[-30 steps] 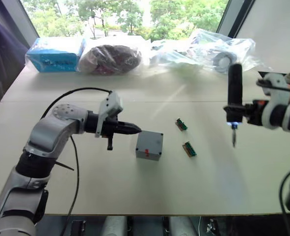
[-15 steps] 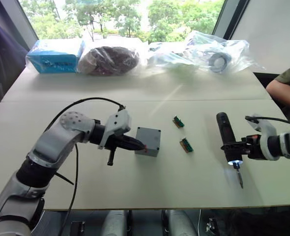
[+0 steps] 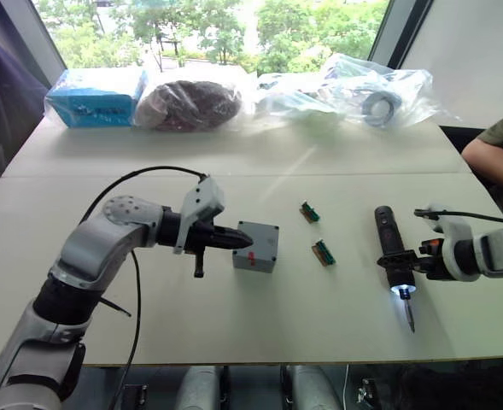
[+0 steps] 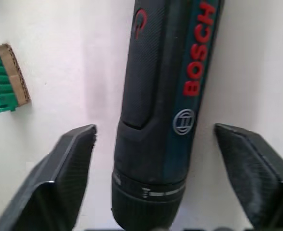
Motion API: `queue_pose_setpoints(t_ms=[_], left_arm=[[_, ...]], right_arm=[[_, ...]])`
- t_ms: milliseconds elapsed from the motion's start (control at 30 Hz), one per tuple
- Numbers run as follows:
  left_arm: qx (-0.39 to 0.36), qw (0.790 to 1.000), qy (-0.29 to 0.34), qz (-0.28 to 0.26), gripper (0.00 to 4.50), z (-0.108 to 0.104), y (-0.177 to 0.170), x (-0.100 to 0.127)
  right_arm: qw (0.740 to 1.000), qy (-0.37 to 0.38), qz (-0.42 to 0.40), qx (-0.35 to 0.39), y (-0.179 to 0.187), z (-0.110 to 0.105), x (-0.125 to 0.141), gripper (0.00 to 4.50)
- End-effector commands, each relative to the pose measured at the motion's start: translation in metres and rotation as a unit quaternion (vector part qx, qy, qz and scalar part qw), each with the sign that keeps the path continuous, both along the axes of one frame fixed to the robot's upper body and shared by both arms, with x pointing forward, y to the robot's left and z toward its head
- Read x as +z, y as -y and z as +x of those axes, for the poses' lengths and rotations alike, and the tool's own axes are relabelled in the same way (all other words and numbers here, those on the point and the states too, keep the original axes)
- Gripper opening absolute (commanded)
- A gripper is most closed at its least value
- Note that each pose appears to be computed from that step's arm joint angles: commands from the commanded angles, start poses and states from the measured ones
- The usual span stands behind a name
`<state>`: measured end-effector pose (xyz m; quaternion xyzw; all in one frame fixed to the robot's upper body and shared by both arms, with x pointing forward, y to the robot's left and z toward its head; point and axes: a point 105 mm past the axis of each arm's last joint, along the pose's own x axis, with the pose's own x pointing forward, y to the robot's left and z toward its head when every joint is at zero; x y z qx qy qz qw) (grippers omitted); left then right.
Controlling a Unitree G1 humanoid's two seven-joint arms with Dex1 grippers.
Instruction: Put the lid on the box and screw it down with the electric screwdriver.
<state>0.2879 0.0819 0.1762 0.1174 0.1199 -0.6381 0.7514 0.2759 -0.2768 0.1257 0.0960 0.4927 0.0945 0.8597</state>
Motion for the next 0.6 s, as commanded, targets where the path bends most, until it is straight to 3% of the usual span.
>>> queue_pose_setpoints(t_ms=[33, 200, 267, 367, 467, 600], left_arm=[[0.05, 0.998, 0.021, -0.032, 0.0, 0.017, -0.019, 0.024], [0.141, 0.989, 0.028, -0.036, 0.0, 0.045, -0.062, 0.03], [0.156, 0.987, 0.021, -0.03, 0.0, 0.049, -0.07, 0.025], [0.169, 0.985, 0.009, -0.015, 0.0, 0.052, -0.074, 0.01], [0.16, 0.987, -0.007, 0.017, 0.0, 0.045, -0.066, -0.017], [0.149, 0.988, -0.019, 0.034, 0.0, 0.033, -0.051, -0.038]], right_arm=[[0.998, 0.064, -0.01, 0.0, 0.003, 0.014, 0.026, 4.47], [0.978, 0.175, 0.022, 0.115, -0.026, 0.022, 0.074, 4.47], [0.953, 0.237, 0.025, 0.186, -0.043, 0.024, 0.098, 4.47], [0.907, 0.305, 0.004, 0.289, -0.072, 0.02, 0.112, 4.47], [0.851, 0.32, -0.041, 0.414, -0.113, 0.006, 0.086, 4.47], [0.821, 0.31, -0.032, 0.479, -0.151, -0.009, 0.045, 4.47]])
